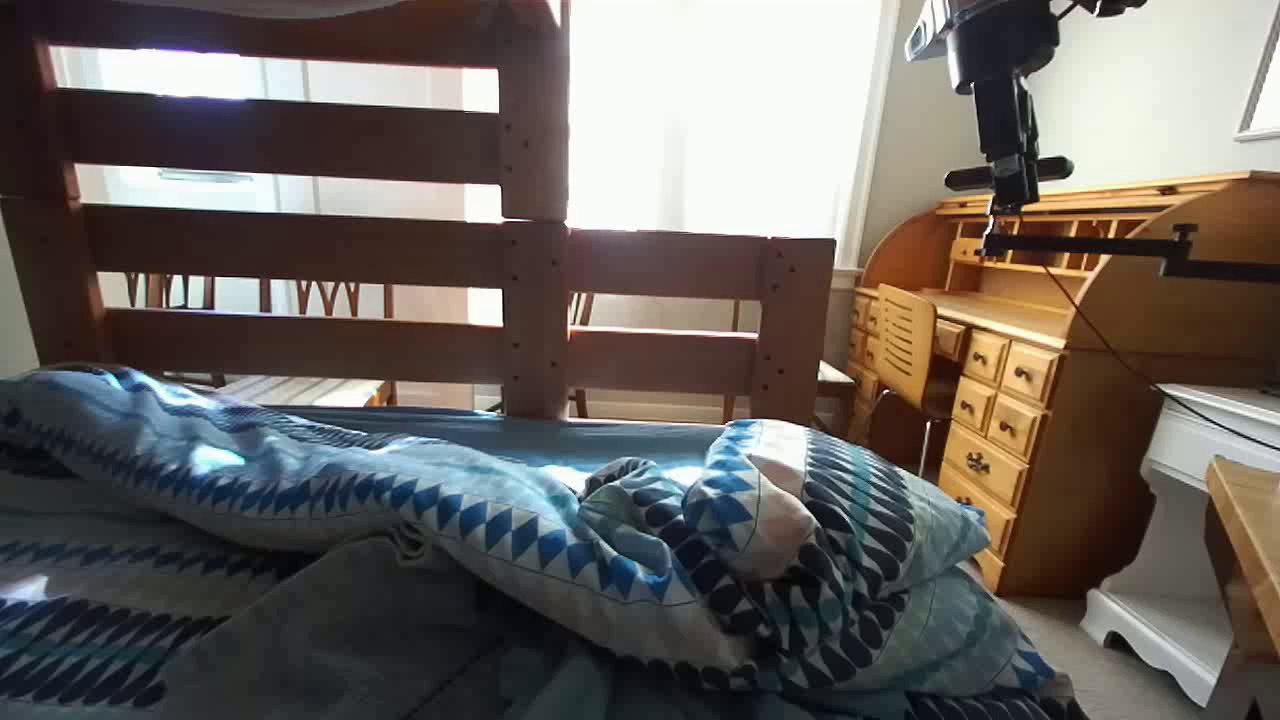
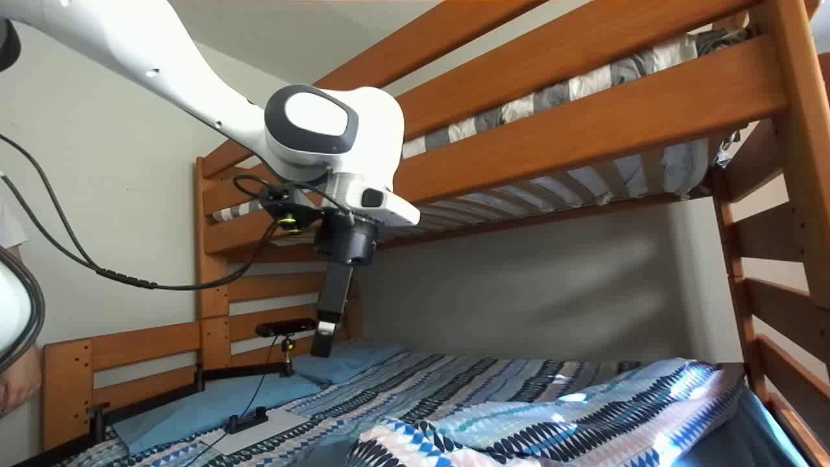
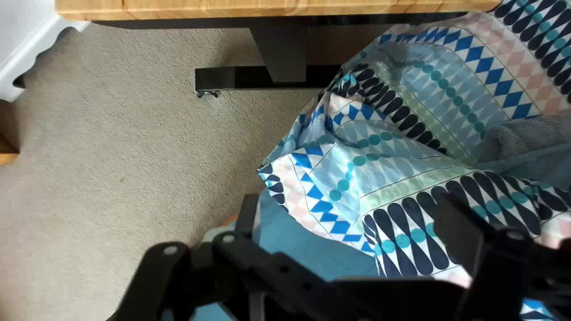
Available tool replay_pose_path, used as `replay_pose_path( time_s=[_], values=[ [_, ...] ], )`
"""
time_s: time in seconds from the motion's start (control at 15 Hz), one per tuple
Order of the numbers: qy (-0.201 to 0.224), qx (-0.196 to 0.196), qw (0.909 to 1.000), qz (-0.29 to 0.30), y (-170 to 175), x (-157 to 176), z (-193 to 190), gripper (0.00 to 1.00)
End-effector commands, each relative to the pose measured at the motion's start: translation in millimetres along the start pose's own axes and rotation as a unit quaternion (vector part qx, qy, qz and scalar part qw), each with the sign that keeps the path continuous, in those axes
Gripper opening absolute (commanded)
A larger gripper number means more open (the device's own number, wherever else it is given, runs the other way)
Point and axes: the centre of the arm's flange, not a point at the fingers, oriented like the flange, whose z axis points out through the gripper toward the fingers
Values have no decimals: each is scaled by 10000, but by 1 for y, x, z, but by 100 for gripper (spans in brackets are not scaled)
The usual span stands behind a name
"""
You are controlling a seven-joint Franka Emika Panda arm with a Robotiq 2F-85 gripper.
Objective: Move the right corner of the blanket to the right
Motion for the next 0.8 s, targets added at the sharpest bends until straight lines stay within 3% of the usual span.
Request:
replay_pose_path(
  time_s=[0.0, 0.27, 0.4, 0.73],
  values=[
    [0, 0, 10000, 0, 0, 0, 0, 100],
    [170, 73, 9996, -223, -3, 15, 1, 100],
    [519, 81, 9964, -672, -8, 38, 2, 100],
    [1132, 249, 9723, -2031, -23, 109, 12, 100]
  ],
)
